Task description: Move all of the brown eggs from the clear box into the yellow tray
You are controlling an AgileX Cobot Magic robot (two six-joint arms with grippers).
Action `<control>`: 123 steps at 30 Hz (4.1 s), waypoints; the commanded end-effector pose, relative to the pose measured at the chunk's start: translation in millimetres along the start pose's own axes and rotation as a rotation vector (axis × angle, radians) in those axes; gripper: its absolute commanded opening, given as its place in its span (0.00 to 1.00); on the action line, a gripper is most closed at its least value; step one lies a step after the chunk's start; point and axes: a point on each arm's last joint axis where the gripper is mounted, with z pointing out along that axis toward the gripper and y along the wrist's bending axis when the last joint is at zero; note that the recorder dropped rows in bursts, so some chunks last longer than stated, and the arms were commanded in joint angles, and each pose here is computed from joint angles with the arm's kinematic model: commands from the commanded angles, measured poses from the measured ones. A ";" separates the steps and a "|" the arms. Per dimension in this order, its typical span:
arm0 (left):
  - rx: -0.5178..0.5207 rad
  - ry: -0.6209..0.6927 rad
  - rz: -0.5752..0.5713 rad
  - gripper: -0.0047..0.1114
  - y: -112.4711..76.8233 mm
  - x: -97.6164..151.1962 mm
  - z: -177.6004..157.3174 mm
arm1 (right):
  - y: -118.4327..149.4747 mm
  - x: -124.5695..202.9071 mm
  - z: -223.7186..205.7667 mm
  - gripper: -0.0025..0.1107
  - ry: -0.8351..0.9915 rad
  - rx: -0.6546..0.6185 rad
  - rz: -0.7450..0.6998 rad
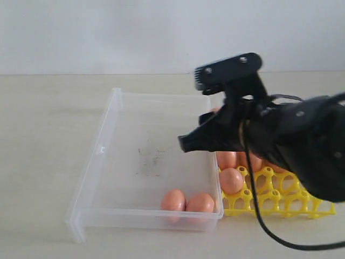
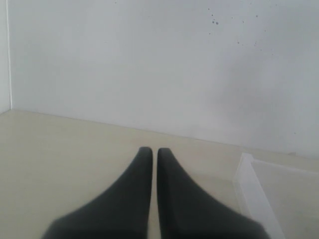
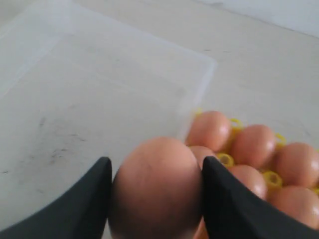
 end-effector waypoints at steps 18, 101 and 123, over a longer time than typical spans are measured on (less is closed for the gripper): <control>0.002 -0.002 -0.018 0.07 0.0 0.8 -0.1 | -58.8 73.7 -37.1 0.02 0.010 0.303 0.018; 0.002 -0.002 -0.018 0.07 0.0 0.7 -0.1 | -19.0 -14.7 -35.8 0.02 -0.185 -0.374 -0.186; 0.002 -0.002 -0.018 0.07 0.0 0.7 -0.1 | -76.3 122.3 -11.2 0.02 -0.194 -0.201 0.004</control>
